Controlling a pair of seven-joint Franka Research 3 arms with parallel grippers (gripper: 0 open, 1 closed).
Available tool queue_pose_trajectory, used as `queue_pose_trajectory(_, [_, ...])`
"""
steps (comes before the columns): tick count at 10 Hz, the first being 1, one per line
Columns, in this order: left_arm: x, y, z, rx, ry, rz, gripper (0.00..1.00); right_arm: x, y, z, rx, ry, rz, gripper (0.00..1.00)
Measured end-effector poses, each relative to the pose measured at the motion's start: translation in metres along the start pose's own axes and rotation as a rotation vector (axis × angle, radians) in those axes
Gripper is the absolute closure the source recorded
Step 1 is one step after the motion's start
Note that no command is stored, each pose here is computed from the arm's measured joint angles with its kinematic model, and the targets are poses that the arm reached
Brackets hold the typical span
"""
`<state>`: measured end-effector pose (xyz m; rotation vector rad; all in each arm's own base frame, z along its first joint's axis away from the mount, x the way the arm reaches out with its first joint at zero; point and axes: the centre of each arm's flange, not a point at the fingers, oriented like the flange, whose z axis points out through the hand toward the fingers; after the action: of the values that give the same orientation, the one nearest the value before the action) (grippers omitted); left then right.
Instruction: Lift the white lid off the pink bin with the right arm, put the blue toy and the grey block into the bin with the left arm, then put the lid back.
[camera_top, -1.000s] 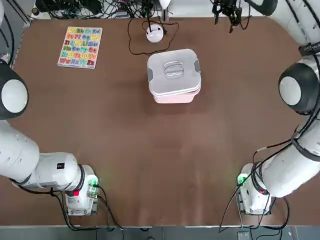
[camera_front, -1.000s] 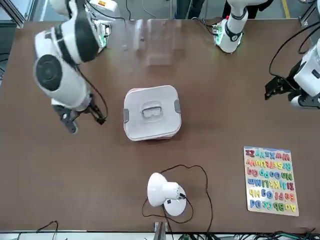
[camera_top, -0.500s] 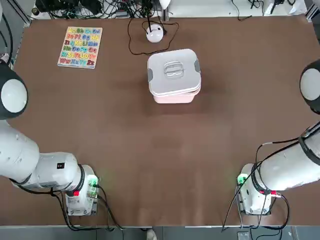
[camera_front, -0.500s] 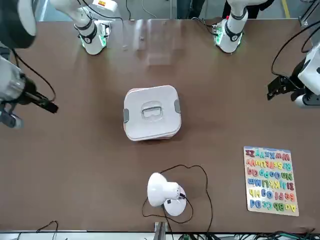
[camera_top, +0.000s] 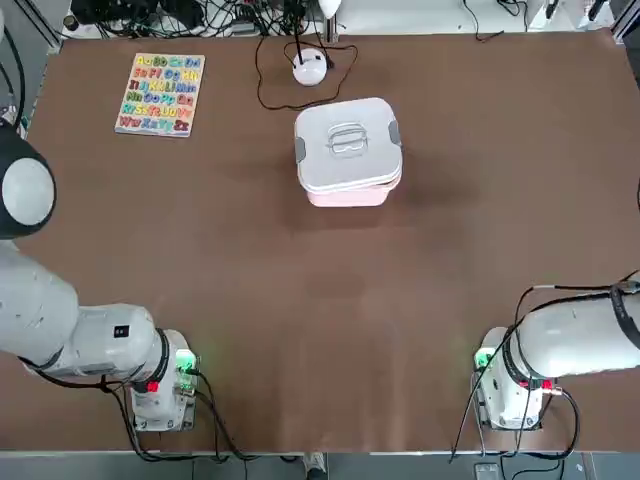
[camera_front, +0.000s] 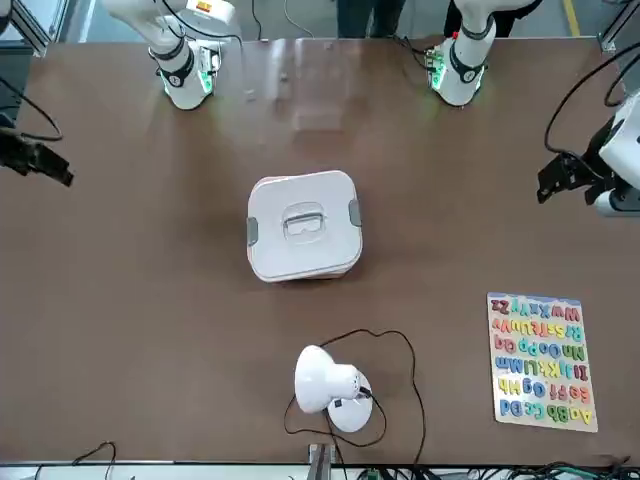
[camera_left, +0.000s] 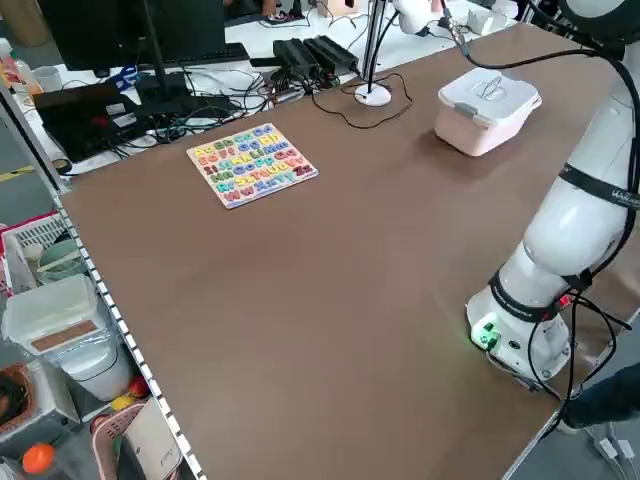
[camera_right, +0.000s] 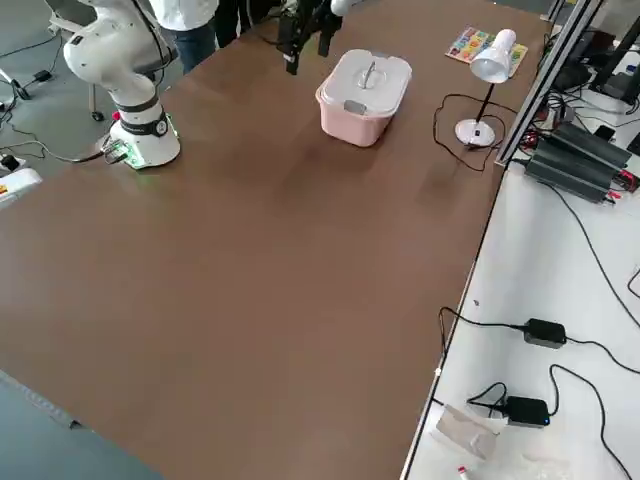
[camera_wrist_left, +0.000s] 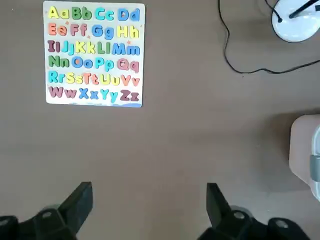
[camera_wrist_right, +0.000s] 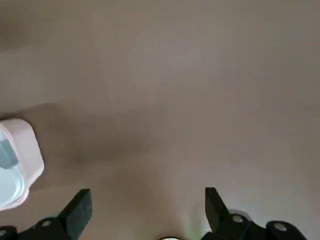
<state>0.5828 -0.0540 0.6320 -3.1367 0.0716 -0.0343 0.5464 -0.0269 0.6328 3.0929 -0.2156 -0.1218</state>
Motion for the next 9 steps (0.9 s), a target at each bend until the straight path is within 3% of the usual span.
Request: queue_pose_trajectory(9, [0.000,0.000,0.000,0.000,0.000,0.001,0.00,-0.002,0.011,0.007,0.002,-0.013,-0.110,0.00])
